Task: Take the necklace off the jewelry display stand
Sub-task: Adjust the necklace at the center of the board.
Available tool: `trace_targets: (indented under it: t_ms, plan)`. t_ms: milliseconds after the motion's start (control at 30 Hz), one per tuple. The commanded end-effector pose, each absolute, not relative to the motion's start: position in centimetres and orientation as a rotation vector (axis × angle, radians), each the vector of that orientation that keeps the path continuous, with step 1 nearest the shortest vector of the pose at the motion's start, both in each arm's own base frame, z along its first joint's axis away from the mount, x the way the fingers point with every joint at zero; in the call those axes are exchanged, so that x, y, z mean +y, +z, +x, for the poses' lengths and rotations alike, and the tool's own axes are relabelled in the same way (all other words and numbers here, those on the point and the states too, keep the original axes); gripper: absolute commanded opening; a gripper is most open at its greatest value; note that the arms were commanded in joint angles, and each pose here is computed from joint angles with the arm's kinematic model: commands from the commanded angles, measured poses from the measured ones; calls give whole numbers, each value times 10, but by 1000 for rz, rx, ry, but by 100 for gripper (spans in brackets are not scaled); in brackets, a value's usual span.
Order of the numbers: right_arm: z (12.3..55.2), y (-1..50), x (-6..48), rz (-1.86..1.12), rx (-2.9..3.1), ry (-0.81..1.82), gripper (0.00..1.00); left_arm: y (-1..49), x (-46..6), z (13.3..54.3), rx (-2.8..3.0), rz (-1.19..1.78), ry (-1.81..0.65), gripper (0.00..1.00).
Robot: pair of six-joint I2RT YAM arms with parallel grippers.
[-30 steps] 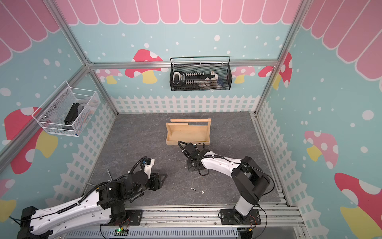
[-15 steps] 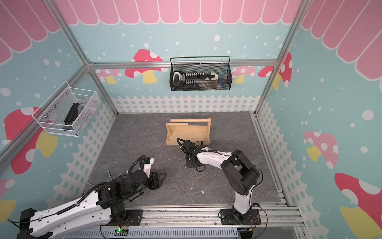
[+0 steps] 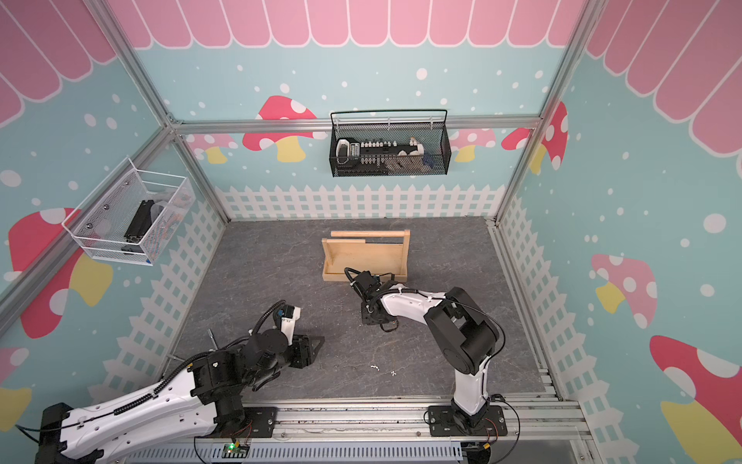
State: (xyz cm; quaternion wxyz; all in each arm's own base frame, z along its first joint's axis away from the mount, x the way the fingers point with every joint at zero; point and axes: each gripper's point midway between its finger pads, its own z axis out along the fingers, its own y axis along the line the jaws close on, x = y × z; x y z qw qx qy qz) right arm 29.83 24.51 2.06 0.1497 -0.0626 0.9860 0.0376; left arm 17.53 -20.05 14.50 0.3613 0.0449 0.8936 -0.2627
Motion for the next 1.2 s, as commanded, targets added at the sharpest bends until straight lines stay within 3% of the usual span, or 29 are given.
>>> trace_targets:
  t_ms: [0, 300, 733, 1067, 1167]
  plan:
    - [298, 15, 243, -151, 2855, 99, 21, 151, -202, 178, 2282, 120, -687, 62]
    - [300, 14, 243, -155, 2848, 84, 14, 151, -201, 178, 2282, 114, -693, 62]
    - [309, 17, 247, -163, 2835, 81, 12, 149, -200, 178, 2286, 117, -694, 62]
    - [314, 4, 245, -169, 2858, 52, 13, 146, -199, 179, 2292, 112, -685, 62]
    - [315, 4, 246, -172, 2862, 65, 20, 146, -199, 179, 2295, 107, -684, 62]
